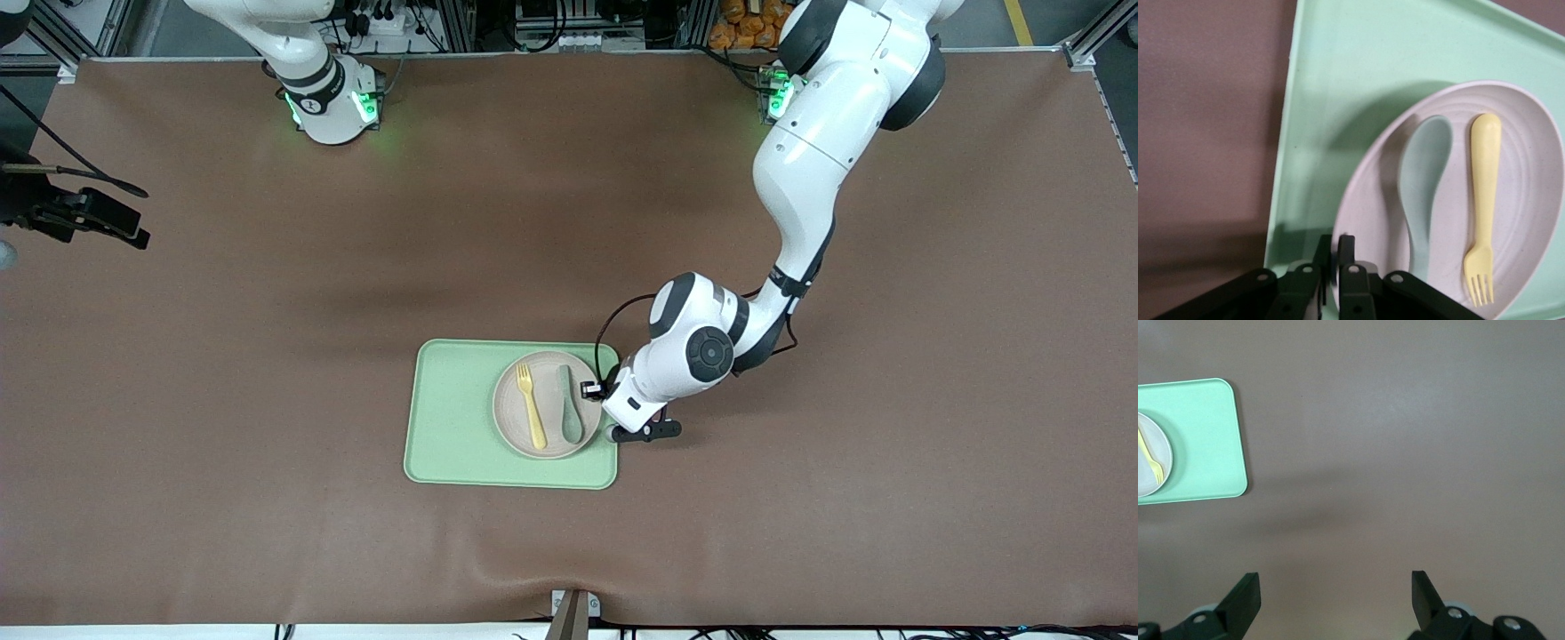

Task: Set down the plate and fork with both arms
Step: 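Open the left gripper and withdraw it from the plate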

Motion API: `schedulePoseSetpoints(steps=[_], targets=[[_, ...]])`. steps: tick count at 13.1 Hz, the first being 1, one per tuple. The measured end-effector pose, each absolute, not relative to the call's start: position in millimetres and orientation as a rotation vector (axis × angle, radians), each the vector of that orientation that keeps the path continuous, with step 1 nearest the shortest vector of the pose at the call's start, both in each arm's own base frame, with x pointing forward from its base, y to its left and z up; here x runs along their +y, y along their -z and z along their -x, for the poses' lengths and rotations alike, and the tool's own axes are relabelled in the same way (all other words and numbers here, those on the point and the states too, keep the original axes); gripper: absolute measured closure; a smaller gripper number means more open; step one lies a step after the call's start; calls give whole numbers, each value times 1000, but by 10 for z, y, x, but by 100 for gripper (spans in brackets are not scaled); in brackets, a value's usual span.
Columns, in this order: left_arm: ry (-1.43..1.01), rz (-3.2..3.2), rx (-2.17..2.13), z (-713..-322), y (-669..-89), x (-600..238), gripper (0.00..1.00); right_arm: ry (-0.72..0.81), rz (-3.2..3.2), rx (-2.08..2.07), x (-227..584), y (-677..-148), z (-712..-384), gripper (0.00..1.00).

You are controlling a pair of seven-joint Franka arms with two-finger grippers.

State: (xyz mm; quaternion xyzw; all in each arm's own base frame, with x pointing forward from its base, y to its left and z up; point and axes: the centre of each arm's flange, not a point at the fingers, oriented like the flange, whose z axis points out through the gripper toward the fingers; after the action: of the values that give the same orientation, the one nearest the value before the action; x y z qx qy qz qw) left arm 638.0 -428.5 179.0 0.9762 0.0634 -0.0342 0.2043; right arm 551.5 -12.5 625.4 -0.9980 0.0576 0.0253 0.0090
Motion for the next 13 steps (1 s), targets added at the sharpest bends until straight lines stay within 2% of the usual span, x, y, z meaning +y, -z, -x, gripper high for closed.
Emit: schedulePoseSetpoints(steps=[4, 8, 13], targets=[[75, -2677, 172, -6415, -2090, -4407, 40, -79, 3117, 180, -125, -6254, -5515, 0], [99, -2770, 66, -6483, -3164, -4172, 0, -80, 3117, 181, -127, -6255, -5514, 0], [181, -2973, 97, -6454, -4700, -2966, 0, -81, 3117, 181, -128, -6255, -5515, 0]])
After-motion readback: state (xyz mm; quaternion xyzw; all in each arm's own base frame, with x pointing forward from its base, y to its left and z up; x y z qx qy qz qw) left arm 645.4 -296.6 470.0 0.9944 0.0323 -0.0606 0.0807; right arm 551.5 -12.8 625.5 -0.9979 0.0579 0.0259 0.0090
